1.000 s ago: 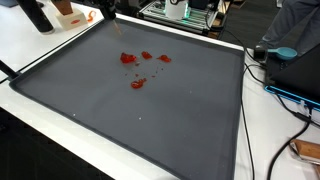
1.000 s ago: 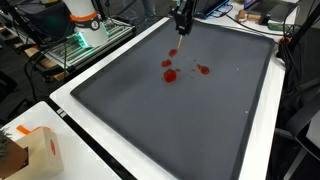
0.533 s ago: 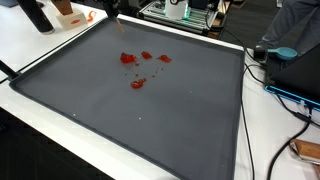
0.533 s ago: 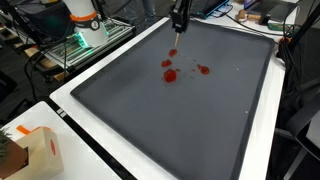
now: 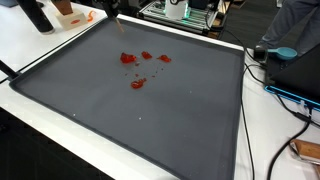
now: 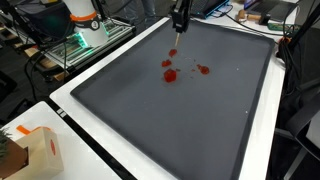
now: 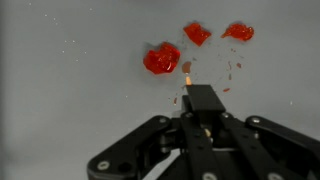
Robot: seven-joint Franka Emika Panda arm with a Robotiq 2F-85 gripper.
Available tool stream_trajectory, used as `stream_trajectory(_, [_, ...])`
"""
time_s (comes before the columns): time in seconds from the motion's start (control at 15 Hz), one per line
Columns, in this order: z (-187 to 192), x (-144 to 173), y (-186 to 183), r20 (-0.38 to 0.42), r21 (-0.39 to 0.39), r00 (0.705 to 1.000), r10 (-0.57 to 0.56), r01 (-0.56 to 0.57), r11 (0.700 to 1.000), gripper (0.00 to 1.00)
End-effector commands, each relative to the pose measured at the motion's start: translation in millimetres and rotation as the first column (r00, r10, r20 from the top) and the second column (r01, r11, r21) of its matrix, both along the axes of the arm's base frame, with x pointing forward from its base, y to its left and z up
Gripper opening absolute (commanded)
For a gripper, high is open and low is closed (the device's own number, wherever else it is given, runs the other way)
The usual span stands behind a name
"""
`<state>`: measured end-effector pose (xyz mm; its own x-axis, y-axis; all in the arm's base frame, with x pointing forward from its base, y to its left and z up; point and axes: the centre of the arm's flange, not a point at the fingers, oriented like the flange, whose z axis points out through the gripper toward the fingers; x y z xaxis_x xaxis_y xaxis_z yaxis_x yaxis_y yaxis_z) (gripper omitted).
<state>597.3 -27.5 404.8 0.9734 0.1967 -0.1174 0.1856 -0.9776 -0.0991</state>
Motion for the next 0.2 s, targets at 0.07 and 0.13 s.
stream_trajectory(0.07, [0.0,0.0,0.0,0.0,0.0,1.0,0.0,0.0,1.0,0.13])
stream_trajectory(0.13, [0.0,0.0,0.0,0.0,0.0,1.0,0.0,0.0,1.0,0.13])
